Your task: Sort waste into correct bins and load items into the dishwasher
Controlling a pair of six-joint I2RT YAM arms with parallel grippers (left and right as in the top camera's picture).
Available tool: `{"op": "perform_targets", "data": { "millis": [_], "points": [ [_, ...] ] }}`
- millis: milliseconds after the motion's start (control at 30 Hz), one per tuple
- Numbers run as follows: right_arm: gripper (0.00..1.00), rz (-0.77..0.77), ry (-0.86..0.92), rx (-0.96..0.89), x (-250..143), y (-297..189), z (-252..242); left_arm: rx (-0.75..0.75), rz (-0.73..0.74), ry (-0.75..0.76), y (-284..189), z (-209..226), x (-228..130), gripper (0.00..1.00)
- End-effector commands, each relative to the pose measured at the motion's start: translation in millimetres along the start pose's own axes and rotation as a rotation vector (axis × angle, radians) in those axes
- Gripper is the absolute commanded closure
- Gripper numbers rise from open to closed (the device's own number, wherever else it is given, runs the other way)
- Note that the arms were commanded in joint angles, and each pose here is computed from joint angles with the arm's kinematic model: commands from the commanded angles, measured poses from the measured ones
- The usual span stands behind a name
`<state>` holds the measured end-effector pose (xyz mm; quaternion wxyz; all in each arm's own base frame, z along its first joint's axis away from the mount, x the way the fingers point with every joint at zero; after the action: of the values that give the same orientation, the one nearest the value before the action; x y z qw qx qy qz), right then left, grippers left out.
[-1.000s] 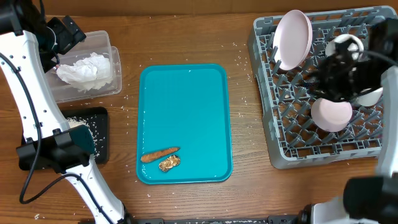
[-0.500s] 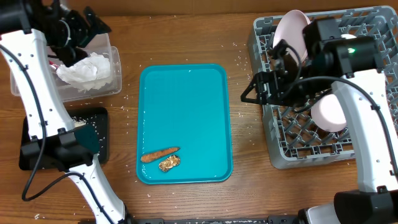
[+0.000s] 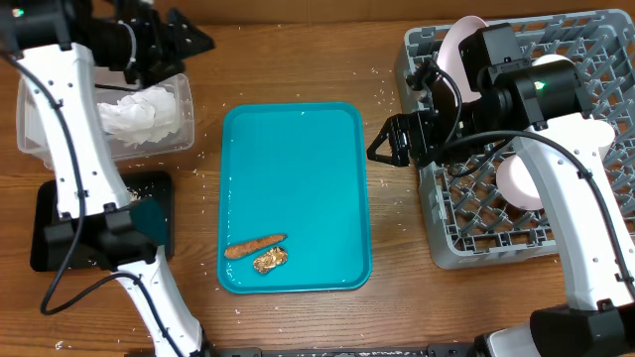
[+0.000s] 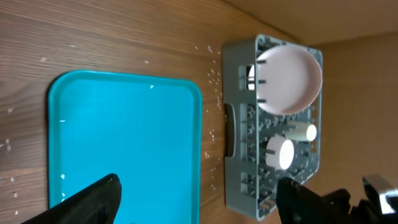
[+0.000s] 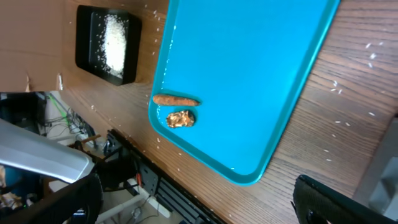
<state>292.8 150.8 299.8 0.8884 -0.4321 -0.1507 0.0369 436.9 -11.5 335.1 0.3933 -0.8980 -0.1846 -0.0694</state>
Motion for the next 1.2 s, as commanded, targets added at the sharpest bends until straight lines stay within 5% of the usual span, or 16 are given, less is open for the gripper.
{"op": "perform_targets", "data": {
  "millis": [0,200,733,867,1167],
  "points": [
    [0.00,-0.006,0.010,-0.053,0,-1,-8,0.117,-0.040,0.135,-14,-32,-20,0.16],
    [0.00,-0.025,-0.002,-0.082,4,-1,-12,0.459,-0.033,0.173,-33,-26,-65,0.12],
    [0.00,-0.196,-0.005,-0.321,38,-12,-43,0.617,0.675,-0.094,64,70,-252,0.17],
    [0.00,-0.263,0.225,-0.416,40,-27,-69,0.667,0.652,-0.117,86,101,-264,0.16],
    [0.00,-0.291,0.282,-0.435,40,-42,-89,0.791,0.469,-0.097,104,130,-244,0.21]
  ]
}}
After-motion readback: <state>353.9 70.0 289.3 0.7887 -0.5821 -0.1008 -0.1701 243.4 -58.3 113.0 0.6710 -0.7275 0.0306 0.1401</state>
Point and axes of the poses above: each gripper's point midway between its finger pads, its own y axis out along the fingers, its own z axis along the line the jaws close on, x = y × z, the point moved 4 cm from there along -y, back along the fingers
